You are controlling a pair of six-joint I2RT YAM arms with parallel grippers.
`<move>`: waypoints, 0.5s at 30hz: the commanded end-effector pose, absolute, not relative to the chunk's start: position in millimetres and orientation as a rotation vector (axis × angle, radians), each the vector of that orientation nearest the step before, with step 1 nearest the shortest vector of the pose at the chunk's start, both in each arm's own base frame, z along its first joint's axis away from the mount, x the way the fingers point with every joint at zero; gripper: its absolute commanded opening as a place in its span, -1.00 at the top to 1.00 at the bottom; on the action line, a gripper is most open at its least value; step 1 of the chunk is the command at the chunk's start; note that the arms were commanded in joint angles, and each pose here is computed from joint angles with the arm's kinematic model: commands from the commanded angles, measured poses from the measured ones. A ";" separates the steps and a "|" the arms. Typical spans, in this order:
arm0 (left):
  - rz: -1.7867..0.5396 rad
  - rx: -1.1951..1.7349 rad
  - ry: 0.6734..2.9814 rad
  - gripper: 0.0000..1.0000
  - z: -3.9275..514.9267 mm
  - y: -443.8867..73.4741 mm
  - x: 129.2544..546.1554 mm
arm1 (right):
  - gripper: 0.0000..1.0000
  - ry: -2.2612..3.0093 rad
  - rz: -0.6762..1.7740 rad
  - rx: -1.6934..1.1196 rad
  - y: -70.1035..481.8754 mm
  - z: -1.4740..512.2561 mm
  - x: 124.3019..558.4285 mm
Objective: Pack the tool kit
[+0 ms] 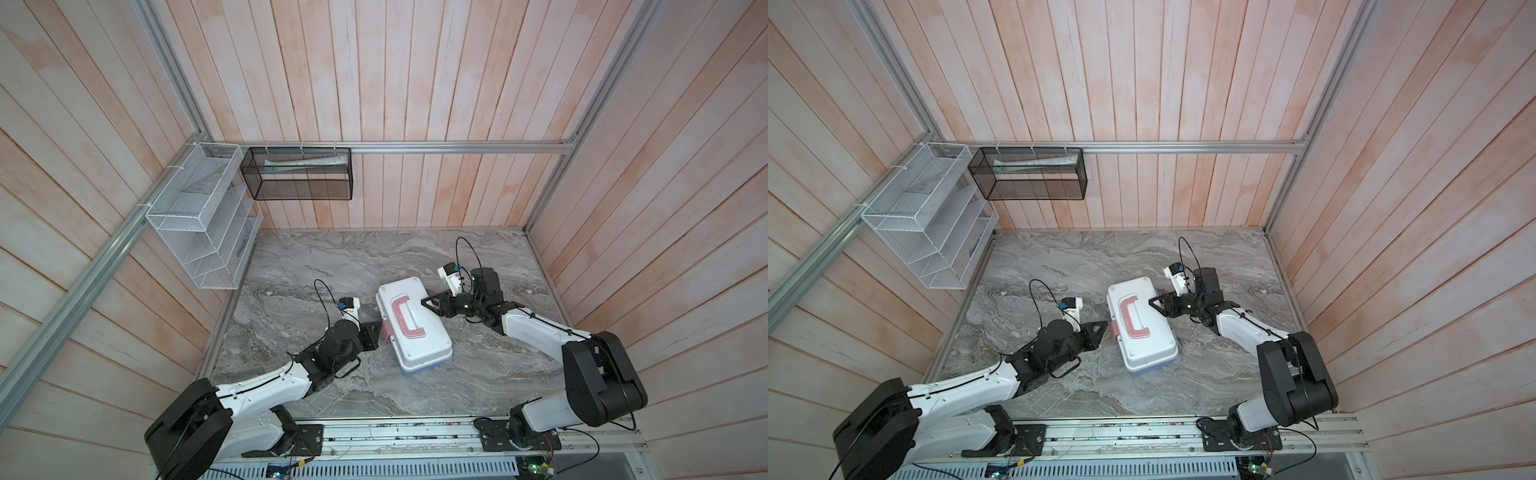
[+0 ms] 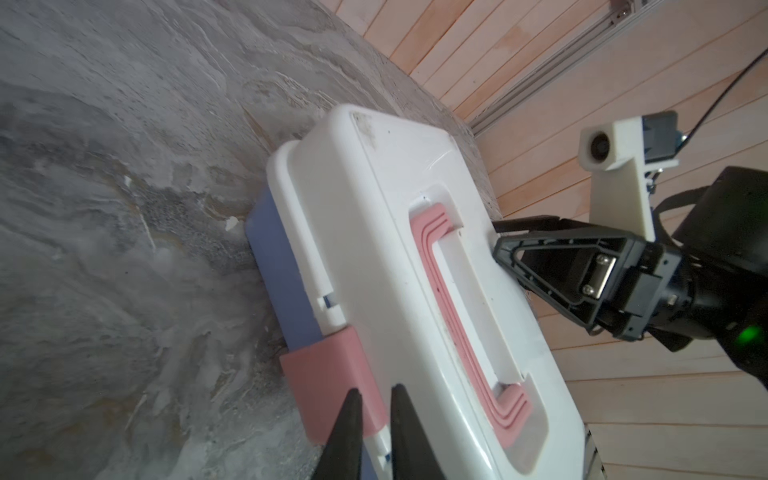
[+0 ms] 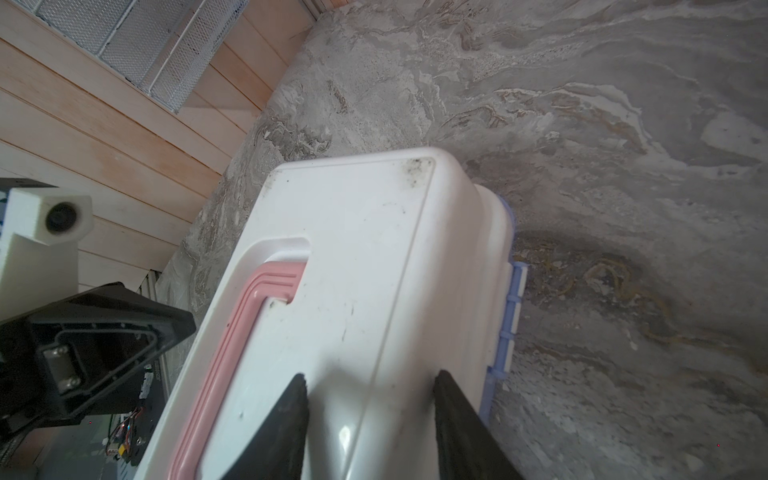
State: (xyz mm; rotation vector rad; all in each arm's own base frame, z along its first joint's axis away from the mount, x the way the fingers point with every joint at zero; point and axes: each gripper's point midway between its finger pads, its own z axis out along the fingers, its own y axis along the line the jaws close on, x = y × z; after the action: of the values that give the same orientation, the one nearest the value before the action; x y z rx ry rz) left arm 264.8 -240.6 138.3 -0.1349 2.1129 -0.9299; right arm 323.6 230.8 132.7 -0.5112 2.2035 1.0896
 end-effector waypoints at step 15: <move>-0.879 0.063 2.338 1.00 85.0 -267.2 268.6 | 0.21 2.356 1.064 -0.472 223.5 96.1 302.2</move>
State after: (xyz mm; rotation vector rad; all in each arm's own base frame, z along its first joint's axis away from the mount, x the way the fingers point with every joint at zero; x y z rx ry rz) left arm 265.9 -250.2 71.5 -0.0125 2.3667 -0.8060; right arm 326.8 229.4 134.4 -0.4897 2.1977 1.0752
